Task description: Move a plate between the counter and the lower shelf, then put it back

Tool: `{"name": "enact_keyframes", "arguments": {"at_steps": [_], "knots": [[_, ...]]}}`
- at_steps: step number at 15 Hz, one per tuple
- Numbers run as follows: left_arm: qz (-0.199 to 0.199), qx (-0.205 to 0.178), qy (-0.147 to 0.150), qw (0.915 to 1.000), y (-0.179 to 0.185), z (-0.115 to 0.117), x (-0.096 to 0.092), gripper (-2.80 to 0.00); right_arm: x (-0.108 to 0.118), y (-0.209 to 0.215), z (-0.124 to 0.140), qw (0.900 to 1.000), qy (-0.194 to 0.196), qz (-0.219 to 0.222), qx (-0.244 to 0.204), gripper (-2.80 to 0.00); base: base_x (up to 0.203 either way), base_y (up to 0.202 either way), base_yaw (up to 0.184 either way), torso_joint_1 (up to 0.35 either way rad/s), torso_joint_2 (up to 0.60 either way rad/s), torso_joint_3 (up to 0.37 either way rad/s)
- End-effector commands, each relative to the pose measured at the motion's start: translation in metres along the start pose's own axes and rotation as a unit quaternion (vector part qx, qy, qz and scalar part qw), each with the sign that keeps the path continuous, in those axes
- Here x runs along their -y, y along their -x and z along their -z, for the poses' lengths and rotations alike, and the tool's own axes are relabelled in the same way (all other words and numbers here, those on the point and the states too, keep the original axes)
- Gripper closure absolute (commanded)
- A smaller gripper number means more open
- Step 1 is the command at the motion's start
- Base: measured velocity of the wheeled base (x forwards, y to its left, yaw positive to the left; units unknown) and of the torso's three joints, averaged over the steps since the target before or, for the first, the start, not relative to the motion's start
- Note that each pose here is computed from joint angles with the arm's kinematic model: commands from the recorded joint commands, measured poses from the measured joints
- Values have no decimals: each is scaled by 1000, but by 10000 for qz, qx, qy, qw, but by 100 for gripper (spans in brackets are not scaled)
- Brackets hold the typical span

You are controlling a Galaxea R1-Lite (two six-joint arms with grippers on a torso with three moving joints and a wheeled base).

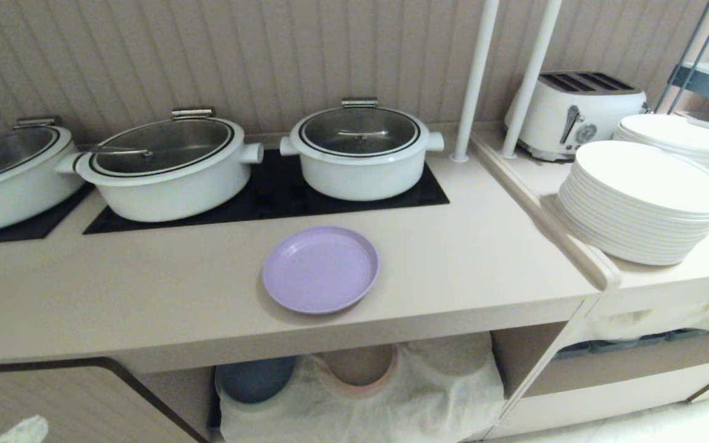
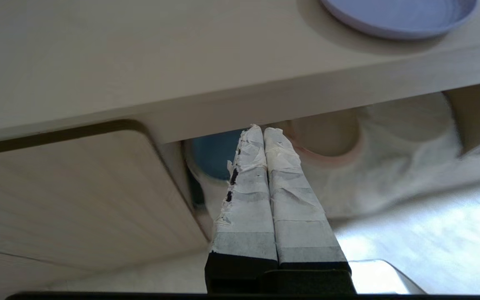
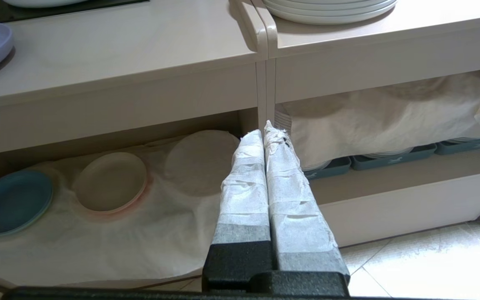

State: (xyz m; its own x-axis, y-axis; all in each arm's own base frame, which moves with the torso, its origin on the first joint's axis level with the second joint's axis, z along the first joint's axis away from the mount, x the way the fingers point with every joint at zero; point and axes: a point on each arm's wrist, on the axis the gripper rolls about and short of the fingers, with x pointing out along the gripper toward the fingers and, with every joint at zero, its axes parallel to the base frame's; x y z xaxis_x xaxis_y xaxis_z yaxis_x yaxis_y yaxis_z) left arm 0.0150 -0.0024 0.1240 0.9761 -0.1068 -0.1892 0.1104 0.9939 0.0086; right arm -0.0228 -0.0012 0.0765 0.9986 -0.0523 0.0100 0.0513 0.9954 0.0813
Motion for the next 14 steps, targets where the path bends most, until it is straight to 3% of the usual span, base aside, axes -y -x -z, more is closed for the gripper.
{"name": "enact_keyframes", "arguments": {"at_steps": [1, 7, 12, 14], "knots": [[-90, 657, -143, 9977, 17, 23, 3, 0, 0, 0, 0, 10000, -2, -1, 4, 0, 0, 0, 0, 0, 0, 0], [-148, 1211, -543, 9910, 29, 44, 4, 0, 0, 0, 0, 10000, -2, -1, -2, 0, 0, 0, 0, 0, 0, 0], [-381, 993, -537, 9929, 28, 53, 3, 0, 0, 0, 0, 10000, -2, -1, 4, 0, 0, 0, 0, 0, 0, 0], [-393, 925, -262, 9946, 28, 55, 3, 0, 0, 0, 0, 10000, -2, -1, 4, 0, 0, 0, 0, 0, 0, 0]]}}
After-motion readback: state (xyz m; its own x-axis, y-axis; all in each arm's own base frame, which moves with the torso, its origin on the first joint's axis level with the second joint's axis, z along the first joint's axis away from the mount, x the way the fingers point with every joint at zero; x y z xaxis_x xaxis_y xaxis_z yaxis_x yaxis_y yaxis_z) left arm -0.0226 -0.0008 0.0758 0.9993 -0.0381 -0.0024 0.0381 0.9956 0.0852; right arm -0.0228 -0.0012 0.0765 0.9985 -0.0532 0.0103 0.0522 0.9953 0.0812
